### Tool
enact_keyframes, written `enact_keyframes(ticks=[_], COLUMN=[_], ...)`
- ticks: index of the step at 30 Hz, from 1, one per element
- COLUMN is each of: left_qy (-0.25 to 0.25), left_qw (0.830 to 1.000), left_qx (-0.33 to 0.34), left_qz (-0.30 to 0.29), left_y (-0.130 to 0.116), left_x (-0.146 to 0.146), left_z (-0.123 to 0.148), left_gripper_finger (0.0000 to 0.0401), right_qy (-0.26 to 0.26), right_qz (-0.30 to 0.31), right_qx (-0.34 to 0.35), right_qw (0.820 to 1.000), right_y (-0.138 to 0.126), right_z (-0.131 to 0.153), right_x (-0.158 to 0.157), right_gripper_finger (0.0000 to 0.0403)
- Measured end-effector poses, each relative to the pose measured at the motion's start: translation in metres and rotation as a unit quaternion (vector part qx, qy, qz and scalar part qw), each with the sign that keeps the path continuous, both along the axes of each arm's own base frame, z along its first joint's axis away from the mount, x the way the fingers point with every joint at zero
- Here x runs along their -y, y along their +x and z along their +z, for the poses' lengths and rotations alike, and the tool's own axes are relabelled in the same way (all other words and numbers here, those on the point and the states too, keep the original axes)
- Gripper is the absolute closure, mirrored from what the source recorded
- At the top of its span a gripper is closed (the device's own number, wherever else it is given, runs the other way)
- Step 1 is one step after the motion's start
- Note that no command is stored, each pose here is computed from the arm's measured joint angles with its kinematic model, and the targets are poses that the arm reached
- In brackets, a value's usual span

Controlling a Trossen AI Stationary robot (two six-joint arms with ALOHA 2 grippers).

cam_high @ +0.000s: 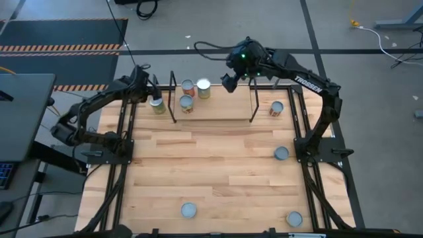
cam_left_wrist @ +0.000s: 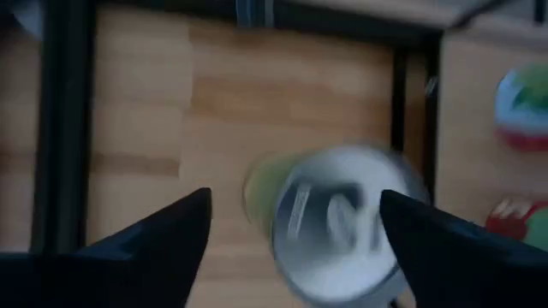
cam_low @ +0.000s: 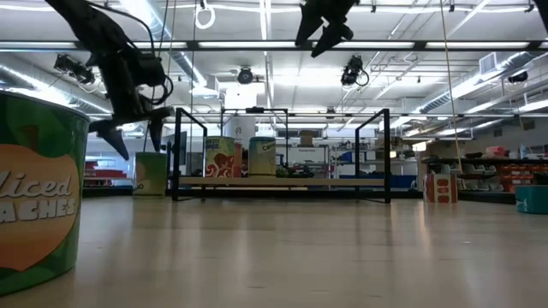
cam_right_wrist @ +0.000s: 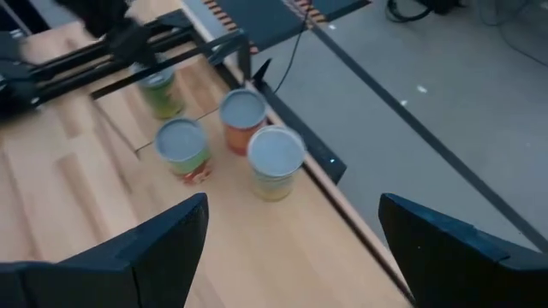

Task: Pick and place cans onto a shelf
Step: Put the canned oranges on the shelf

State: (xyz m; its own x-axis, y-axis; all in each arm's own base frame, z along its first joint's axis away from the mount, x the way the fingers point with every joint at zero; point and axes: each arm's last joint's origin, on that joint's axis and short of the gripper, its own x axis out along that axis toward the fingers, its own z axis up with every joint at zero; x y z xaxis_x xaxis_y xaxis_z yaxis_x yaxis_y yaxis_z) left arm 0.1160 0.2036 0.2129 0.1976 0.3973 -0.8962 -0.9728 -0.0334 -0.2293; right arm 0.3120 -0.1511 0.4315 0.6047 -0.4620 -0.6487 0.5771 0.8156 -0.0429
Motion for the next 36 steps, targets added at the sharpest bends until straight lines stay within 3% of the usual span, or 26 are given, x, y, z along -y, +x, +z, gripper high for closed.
enact_keyframes(ticks=[6,14,17,24,29,36], left_qy=[-0.014,-0.021,-0.020,-0.022,-0.023,-0.007], left_qw=[1.000,1.000,0.999,0.998,0.999,0.998], left_qx=[-0.002,-0.013,-0.035,-0.041,-0.024,0.038], left_qz=[-0.017,-0.014,-0.014,-0.030,-0.039,-0.058], left_y=[0.007,0.006,0.003,0.001,-0.006,-0.016], left_x=[0.001,0.002,0.003,0.004,0.017,0.049], left_z=[-0.005,-0.005,-0.006,-0.005,0.006,0.036], left_gripper_finger=[0.0164,0.0343,0.0389,0.0398,0.0400,0.0401], right_qy=[-0.002,-0.006,-0.018,-0.055,-0.144,-0.237], right_qz=[-0.023,-0.029,-0.021,0.029,0.098,0.143], right_qx=[-0.006,-0.018,-0.029,-0.059,-0.093,-0.038], right_qw=[1.000,0.999,0.999,0.996,0.980,0.960], right_y=[-0.009,-0.015,-0.015,-0.013,-0.014,-0.031], right_z=[-0.001,-0.001,-0.002,-0.002,0.012,0.049], right_x=[0.016,0.025,0.026,0.022,-0.002,-0.032], right_gripper_finger=[0.0053,0.0053,0.0053,0.0053,0.0053,0.0053])
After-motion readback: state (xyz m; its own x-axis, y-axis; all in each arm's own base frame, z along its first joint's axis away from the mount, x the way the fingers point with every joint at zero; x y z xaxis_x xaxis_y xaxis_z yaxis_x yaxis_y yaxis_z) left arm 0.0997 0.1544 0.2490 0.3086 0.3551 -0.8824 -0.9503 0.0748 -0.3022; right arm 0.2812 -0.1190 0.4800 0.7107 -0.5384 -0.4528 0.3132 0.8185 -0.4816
